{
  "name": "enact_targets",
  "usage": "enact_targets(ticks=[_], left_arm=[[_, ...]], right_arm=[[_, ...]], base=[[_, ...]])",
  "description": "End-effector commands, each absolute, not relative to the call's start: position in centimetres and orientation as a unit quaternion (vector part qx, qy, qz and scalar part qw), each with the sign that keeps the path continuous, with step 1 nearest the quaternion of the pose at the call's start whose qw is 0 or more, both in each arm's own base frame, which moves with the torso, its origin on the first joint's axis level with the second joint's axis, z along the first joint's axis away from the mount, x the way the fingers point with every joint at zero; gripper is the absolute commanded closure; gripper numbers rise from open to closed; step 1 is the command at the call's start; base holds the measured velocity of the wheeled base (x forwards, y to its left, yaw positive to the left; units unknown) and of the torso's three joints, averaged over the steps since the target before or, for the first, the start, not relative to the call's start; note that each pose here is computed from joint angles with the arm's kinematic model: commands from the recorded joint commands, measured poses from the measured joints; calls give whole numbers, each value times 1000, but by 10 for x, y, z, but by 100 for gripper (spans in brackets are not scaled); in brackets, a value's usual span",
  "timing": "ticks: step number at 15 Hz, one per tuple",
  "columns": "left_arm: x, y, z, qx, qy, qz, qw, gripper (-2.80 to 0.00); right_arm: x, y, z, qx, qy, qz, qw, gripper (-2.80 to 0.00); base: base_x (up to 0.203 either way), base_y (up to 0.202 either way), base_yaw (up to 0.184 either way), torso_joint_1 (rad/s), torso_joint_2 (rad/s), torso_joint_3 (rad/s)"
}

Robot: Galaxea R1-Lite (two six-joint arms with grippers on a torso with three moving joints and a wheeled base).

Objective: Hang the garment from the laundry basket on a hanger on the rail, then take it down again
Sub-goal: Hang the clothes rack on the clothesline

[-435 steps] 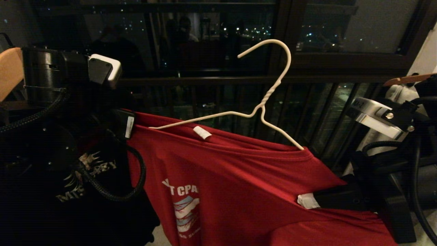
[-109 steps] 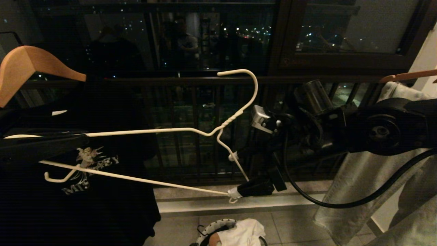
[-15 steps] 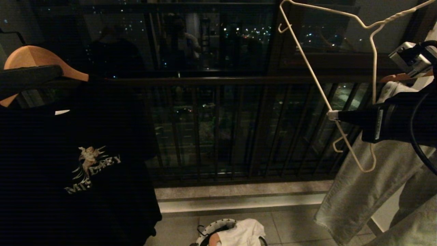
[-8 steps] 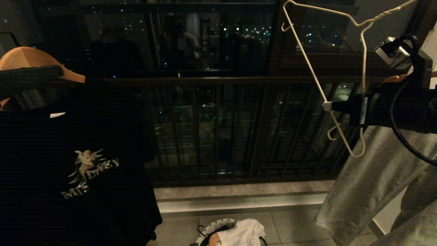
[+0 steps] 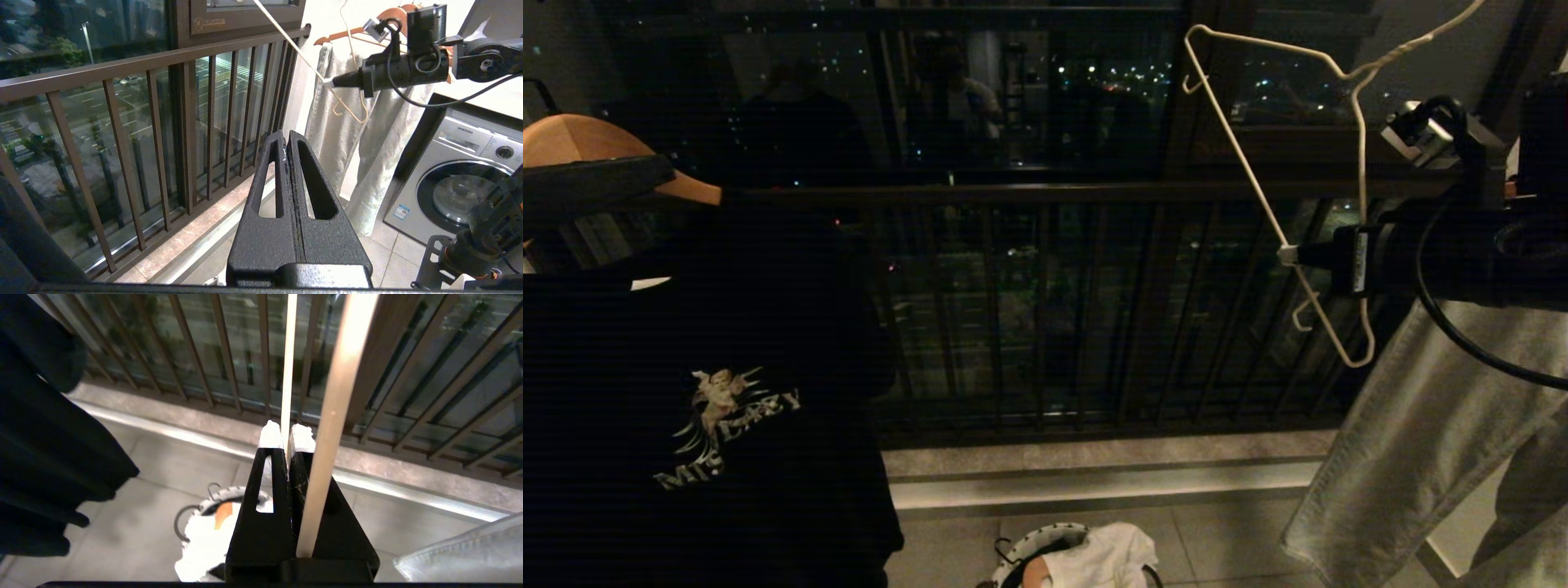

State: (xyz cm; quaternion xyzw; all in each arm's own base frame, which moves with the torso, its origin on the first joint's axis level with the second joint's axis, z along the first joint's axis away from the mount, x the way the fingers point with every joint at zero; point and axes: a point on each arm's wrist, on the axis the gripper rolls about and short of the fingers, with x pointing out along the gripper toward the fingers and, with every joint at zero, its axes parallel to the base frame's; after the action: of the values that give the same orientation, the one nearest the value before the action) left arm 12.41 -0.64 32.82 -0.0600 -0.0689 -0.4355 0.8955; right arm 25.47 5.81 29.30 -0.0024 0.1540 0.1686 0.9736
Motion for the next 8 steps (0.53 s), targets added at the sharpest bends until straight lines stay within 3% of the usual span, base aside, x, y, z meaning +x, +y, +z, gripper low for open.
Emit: enact_targets(ticks=[1, 8], left_arm=[[124, -6, 328, -60, -69, -438, 894, 0], [123, -6, 329, -59, -70, -438, 894, 0]], right_arm=[[257, 59, 292, -5, 169, 169, 971, 0], [255, 58, 293, -14, 172, 170, 970, 0]], base=[[0, 0, 0, 0, 0, 0], [0, 0, 0, 0, 0, 0]])
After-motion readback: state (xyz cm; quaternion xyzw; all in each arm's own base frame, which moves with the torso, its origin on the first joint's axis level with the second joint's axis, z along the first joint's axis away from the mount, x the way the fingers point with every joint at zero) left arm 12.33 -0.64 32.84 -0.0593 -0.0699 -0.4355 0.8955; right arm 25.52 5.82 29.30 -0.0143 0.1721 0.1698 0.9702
